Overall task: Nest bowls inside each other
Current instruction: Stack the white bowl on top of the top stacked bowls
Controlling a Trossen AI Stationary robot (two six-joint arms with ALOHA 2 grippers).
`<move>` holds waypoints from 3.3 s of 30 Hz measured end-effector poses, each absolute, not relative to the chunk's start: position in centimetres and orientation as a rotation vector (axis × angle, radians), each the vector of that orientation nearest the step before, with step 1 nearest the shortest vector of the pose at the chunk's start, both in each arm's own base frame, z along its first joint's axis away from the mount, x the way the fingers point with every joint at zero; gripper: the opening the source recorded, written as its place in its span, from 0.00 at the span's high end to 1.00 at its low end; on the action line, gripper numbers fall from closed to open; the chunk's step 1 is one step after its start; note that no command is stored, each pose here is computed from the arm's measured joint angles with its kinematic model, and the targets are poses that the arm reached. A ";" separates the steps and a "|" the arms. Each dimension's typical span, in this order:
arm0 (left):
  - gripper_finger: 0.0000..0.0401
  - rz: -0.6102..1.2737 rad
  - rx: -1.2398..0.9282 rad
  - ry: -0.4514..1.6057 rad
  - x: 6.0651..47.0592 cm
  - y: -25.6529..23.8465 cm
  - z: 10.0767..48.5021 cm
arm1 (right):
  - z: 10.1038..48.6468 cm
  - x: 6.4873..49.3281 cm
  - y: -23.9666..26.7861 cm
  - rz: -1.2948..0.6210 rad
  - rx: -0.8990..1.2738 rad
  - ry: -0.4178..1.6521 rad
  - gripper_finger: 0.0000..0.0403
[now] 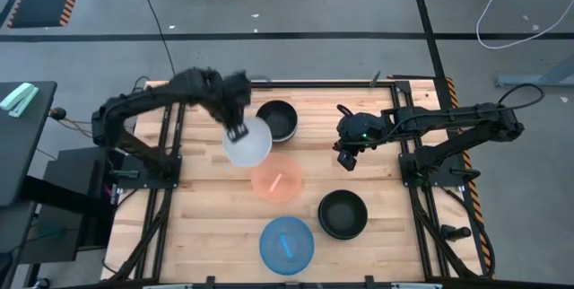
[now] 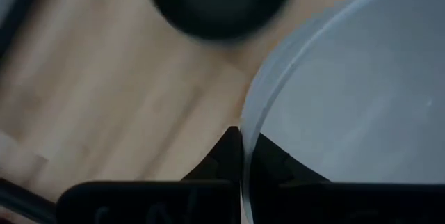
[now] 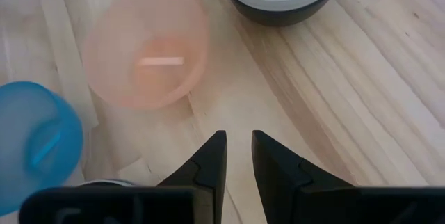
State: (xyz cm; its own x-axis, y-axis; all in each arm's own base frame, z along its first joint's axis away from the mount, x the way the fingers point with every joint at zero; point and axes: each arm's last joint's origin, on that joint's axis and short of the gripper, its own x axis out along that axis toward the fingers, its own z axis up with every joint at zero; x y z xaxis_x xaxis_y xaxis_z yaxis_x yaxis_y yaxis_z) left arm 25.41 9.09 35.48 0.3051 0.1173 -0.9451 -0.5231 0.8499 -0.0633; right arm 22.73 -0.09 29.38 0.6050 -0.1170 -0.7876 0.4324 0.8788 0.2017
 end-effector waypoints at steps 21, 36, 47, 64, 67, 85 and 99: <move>0.97 0.310 -0.308 1.225 32.8 19.8 34.9 | 29.4 22.7 -0.3 -0.347 0.411 0.861 0.81; 0.97 0.314 -0.362 1.319 34.7 23.3 29.9 | 29.4 22.7 -0.3 -0.341 0.398 0.863 0.81; 0.97 0.299 -0.381 1.379 36.0 23.7 27.2 | 29.4 22.8 -0.3 -0.340 0.399 0.858 0.81; 0.97 0.314 -0.374 1.418 36.7 24.0 25.4 | 29.4 22.8 -0.3 -0.339 0.400 0.854 0.81; 0.97 0.313 -0.376 1.423 36.7 24.0 25.4 | 29.4 22.8 -0.3 -0.339 0.400 0.853 0.81; 0.97 0.329 -0.395 1.420 36.7 24.0 25.4 | 29.5 22.9 -0.3 -0.338 0.401 0.847 0.81; 0.68 0.297 -0.489 1.422 36.5 23.6 25.4 | 29.5 22.9 -0.3 -0.337 0.401 0.847 0.81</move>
State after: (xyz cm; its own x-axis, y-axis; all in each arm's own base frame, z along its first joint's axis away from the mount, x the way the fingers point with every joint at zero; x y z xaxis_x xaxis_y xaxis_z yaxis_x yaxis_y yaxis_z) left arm 36.54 23.60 25.40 0.1359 -0.0910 -0.9865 -0.4780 0.8662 -0.1457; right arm 22.86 -0.32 29.48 0.6175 -0.1280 -0.7761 0.4406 0.8737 0.2064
